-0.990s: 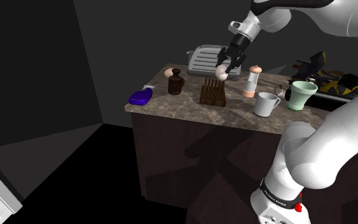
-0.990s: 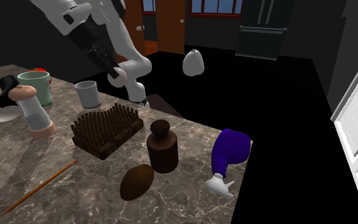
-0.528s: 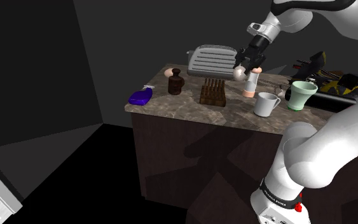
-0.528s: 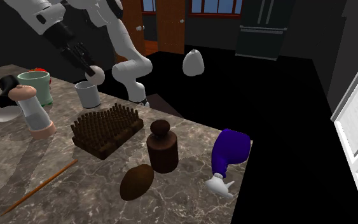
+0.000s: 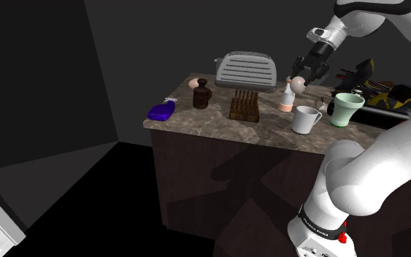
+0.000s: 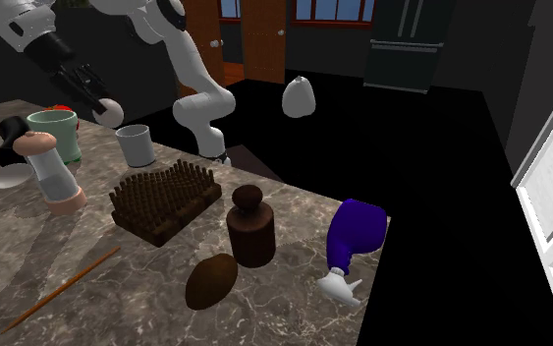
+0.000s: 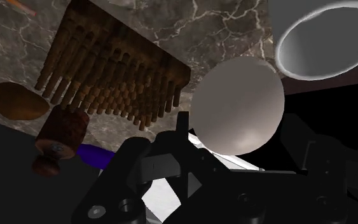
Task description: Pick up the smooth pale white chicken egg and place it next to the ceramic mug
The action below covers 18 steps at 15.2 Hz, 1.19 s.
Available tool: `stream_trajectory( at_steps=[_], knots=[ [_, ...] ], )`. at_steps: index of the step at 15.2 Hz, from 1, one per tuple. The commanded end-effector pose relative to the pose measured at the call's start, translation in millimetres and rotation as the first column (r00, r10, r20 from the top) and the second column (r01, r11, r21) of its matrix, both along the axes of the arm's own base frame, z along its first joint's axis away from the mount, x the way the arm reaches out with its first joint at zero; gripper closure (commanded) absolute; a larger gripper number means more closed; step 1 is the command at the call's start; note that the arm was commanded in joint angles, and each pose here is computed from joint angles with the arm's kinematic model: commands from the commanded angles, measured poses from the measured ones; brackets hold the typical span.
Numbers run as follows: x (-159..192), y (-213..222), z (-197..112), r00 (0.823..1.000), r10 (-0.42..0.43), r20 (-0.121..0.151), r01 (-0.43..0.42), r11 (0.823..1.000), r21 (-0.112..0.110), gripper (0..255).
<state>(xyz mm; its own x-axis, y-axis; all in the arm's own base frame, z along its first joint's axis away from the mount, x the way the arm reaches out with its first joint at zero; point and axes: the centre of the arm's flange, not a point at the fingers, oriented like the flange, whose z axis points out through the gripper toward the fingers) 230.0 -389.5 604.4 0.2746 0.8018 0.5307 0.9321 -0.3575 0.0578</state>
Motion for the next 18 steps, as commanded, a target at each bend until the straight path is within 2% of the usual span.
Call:
stream_trajectory(
  at_steps=[1,6,18],
  knots=[
    [-21,-18,1,1.0,0.001,0.0,-0.001,1.0,0.0,255],
    [-65,-61,1,1.0,0.001,0.0,-0.001,1.0,0.0,255],
    [-65,-61,-62,1.0,0.001,0.0,-0.001,1.0,0.0,255]
  ],
)
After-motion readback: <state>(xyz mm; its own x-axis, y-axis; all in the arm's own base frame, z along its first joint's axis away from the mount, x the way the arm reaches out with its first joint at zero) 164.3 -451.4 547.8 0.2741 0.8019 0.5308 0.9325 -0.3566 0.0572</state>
